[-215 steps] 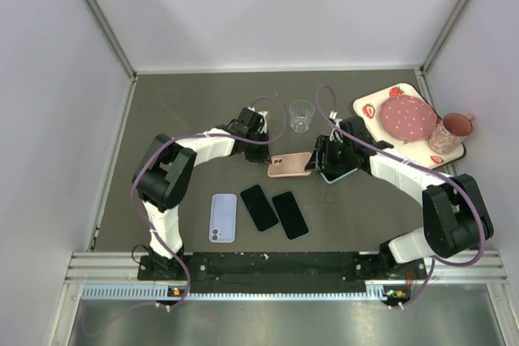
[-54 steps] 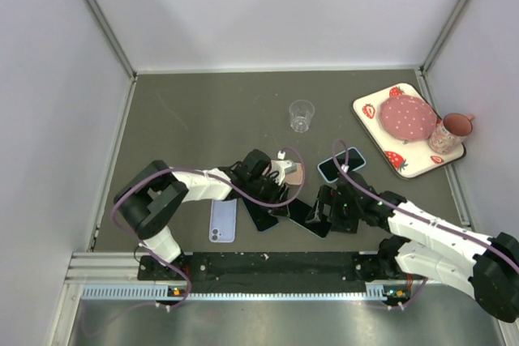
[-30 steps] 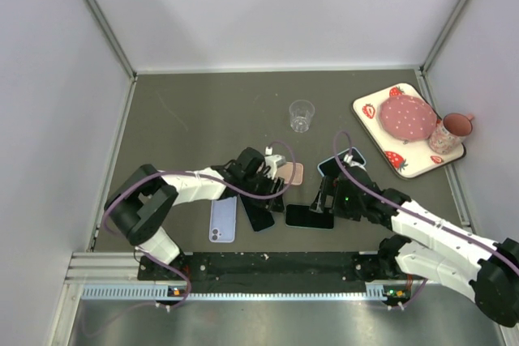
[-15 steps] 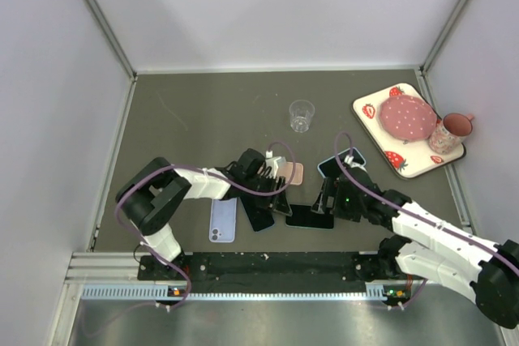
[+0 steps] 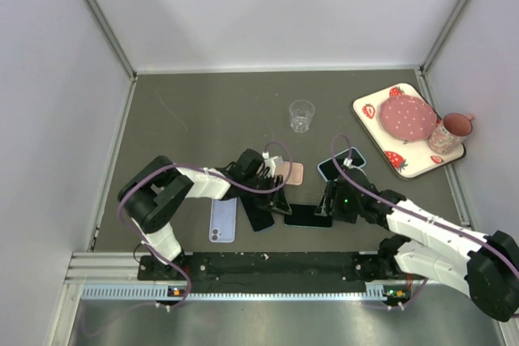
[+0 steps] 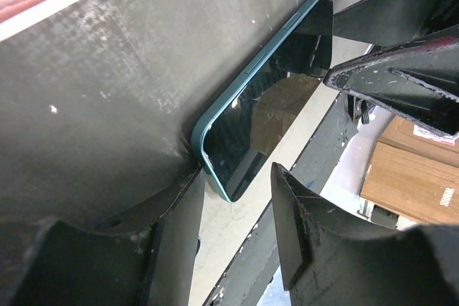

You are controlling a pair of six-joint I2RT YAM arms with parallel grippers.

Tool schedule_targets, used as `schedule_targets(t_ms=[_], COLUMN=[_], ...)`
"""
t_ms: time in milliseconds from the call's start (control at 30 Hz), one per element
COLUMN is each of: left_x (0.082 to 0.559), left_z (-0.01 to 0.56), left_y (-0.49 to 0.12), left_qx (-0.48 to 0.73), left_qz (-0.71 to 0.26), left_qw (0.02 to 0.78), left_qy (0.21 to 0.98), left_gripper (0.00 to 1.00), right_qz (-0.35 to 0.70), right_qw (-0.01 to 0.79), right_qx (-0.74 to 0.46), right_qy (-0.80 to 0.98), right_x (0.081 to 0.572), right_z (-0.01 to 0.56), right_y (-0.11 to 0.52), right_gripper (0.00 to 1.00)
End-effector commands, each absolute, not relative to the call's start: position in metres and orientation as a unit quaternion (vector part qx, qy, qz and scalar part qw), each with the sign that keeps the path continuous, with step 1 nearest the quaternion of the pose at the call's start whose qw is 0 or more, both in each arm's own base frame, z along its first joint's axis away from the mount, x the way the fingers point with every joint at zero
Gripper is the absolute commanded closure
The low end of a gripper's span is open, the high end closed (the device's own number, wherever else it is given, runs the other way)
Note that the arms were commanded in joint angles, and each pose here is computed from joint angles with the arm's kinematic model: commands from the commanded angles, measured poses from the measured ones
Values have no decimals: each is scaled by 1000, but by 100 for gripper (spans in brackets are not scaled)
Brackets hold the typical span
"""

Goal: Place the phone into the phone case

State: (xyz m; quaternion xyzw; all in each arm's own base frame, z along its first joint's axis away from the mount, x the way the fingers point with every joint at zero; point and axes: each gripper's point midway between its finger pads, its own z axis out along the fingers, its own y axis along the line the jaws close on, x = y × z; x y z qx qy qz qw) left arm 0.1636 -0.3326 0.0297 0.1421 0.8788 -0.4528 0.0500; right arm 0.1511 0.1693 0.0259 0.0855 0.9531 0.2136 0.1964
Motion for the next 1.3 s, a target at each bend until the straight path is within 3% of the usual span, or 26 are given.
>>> schedule_targets(t_ms=[0,133,433,533,567,667,867,967,1100,1267], left_x=[164,169,178,176,175,175,182,193,209,231], left_z=[-15,-2,41,48,49,55,73,82,99,121], left_y=[-310,-320,-337,-340,-340,-340,-338,-331,-316,-285], left_qx=[119,119,129,142,145,154,168,171,164,144], left_qz=[-379,-411,-480,-490,-491,-498,-485,-466,-460,-461], left_qw=[56,77,127,130,131,138,168,191,218,260], left_qy=[916,900,858,850,849,842,841,847,845,836], left_gripper=[52,54,61,73,83,100,100,100,100,100], right_qz=[250,265,286,290,291,296,319,328,335,339], right_qw=[171,175,199,207,209,222,267,297,328,344], right_qx=[86,89,97,95,93,84,59,40,25,-13], right_qy=[949,944,932,929,929,925,907,896,883,876], right_x=[144,145,149,153,153,159,175,184,199,209], right_z=[14,13,21,26,27,36,75,98,126,145], right_y=[183,186,189,190,190,192,199,203,205,211], right_gripper=[40,53,55,55,55,53,44,31,3,1])
